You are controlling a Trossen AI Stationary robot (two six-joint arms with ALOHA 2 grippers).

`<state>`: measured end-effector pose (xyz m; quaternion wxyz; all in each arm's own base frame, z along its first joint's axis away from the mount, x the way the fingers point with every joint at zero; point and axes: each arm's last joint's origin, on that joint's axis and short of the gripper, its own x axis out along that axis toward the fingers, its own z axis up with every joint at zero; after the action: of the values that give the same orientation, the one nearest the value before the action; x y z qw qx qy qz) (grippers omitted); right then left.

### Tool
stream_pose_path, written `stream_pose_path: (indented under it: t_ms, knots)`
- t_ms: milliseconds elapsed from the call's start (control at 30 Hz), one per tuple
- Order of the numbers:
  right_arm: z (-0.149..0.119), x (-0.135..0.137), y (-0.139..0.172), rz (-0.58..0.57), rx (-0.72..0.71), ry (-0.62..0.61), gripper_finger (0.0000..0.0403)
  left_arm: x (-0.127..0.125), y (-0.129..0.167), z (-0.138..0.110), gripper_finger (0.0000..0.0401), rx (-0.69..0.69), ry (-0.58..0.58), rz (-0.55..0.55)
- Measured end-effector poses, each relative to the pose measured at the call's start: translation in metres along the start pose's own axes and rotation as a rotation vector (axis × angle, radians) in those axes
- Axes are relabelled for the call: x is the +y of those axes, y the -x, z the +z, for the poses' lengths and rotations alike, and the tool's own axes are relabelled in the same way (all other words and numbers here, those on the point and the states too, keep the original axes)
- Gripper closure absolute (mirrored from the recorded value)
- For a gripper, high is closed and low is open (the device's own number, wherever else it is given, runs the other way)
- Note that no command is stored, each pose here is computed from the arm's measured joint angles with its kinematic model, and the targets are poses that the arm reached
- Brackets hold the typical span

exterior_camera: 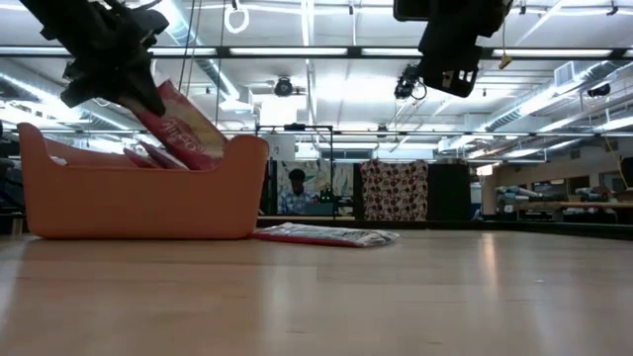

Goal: Sort popcorn bags into baskets
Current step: Put the red popcorn bag into the orange bin

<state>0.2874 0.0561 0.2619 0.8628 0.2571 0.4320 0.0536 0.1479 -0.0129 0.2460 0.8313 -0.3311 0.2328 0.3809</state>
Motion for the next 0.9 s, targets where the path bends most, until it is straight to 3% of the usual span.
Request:
stream_pose_path:
  t_ms: [133, 333, 500, 733, 900]
  knots:
    - [0.0, -0.001, -0.004, -0.022, -0.001, 0.017, 0.0289, -0.002, 0.003, 0.004, 0.0306, -0.01, -0.089, -0.009]
    - [-0.002, -0.007, -0.021, -0.052, 0.047, 0.007, 0.0289, 0.0, 0.005, 0.005, 0.0253, -0.016, -0.13, 0.019]
    - [-0.002, -0.011, -0.032, -0.085, 0.055, 0.025, 0.0289, -0.001, 0.008, 0.006, 0.0234, -0.012, -0.237, 0.011]
    - [0.001, -0.019, -0.058, -0.191, 0.001, 0.163, 0.0289, -0.022, 0.023, 0.013, 0.0232, -0.152, -0.374, -0.113]
    - [0.004, -0.025, -0.067, -0.328, -0.058, 0.269, 0.0289, -0.038, 0.034, 0.008, 0.0232, -0.169, -0.504, -0.295]
